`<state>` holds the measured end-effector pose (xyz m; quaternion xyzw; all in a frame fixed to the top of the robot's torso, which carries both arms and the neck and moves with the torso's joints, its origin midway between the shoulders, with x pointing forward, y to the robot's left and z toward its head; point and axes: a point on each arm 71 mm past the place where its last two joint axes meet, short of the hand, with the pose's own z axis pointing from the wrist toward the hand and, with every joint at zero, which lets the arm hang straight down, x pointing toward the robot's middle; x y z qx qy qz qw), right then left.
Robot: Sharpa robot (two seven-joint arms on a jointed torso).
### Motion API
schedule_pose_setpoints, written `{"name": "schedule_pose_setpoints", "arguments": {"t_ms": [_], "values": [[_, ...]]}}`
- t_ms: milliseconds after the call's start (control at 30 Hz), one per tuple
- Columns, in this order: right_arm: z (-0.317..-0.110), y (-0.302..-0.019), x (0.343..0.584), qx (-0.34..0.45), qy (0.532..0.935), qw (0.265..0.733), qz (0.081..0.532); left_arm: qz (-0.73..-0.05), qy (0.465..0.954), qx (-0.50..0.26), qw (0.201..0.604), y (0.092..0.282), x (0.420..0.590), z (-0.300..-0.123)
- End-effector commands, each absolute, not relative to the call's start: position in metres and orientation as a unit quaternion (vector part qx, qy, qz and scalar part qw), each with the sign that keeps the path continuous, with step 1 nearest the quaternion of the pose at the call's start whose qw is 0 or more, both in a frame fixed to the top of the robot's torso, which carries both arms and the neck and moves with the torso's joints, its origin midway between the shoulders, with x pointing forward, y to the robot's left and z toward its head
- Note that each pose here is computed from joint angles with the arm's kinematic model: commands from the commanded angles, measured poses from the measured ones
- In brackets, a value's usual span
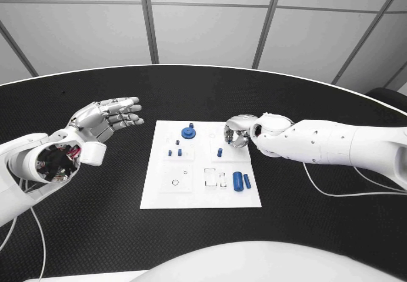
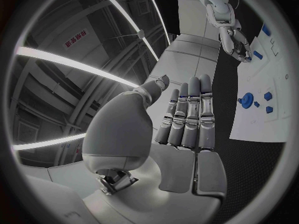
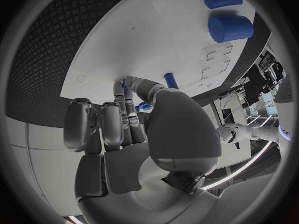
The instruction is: Assemble the parts on the task board
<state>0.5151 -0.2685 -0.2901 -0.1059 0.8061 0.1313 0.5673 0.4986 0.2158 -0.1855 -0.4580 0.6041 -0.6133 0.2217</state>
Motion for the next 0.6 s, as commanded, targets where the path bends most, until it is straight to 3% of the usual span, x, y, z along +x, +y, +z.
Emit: {"name": "schedule_pose_setpoints", "arguments": {"t_ms": [33, 600], "values": [[-0.2896, -0.2699, 0.5151, -0.104, 0.805, 0.570, 0.130, -0.613, 0.604, -0.458, 0.221, 0.2156, 0.4987, -0.1856], [-0.2860, -0.2647, 0.5148, -0.105, 0.789, 0.588, 0.143, -0.613, 0.606, -0.457, 0.219, 0.2139, 0.4990, -0.1858]]}}
